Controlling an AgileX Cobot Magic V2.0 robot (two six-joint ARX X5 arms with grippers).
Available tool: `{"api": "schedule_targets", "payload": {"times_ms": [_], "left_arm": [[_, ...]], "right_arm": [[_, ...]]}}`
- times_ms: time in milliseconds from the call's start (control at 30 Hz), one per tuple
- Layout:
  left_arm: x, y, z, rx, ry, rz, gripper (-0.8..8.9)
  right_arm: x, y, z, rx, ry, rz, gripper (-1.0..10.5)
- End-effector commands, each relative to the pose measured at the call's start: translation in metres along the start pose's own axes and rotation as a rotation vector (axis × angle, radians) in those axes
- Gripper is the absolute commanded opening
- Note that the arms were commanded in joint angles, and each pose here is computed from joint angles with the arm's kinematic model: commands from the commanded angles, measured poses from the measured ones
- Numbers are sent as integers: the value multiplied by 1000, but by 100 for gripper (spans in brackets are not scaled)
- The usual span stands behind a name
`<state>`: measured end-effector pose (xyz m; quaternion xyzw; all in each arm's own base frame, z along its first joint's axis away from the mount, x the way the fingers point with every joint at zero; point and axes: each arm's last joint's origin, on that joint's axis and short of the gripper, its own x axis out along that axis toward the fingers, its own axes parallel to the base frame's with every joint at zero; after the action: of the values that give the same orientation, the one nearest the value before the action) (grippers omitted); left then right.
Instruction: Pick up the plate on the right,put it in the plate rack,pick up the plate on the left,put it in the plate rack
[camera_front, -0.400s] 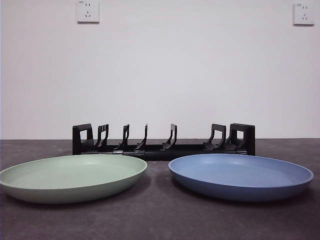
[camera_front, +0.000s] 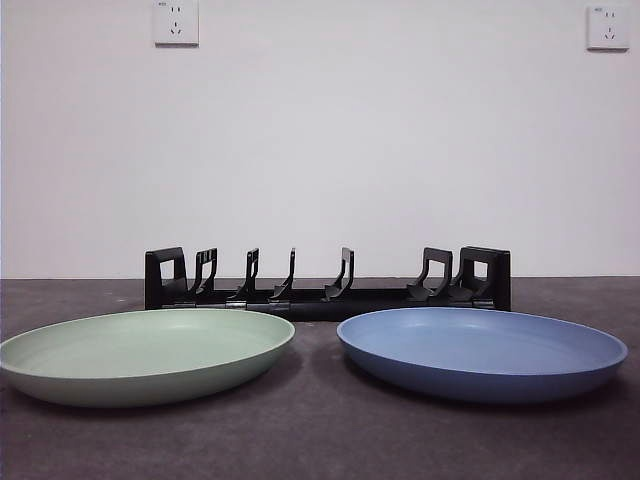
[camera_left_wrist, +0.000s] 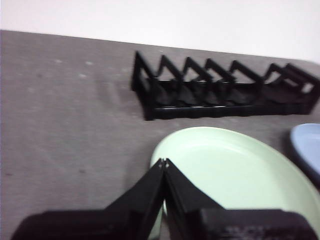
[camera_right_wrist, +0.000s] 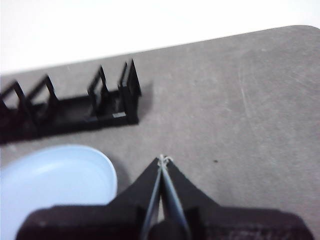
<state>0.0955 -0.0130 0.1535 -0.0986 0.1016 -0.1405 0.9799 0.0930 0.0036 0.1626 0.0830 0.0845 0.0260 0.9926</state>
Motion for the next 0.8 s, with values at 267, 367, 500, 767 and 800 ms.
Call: {"api": "schedule_targets", "payload": {"times_ms": [267,367,500,767,800], "left_arm": [[-15,-15,51,-61,-79,-77,-6],[-20,-19,70,-72,-45,-69,-6],[-24,-27,95,-56,21,-103,-6],[-26,-40,142,-17,155,-256,-6],[-26,-42,146,-11,170,-268,-6]], "right_arm": [[-14,12,48,140,-57,139,-12],[-20,17,72,141,-24,155,-12],[-25,25,108,98,49,191,-12],[-22,37,165,-41,317,266,-12],[-21,38,169,-56,352,276,-11]]}}
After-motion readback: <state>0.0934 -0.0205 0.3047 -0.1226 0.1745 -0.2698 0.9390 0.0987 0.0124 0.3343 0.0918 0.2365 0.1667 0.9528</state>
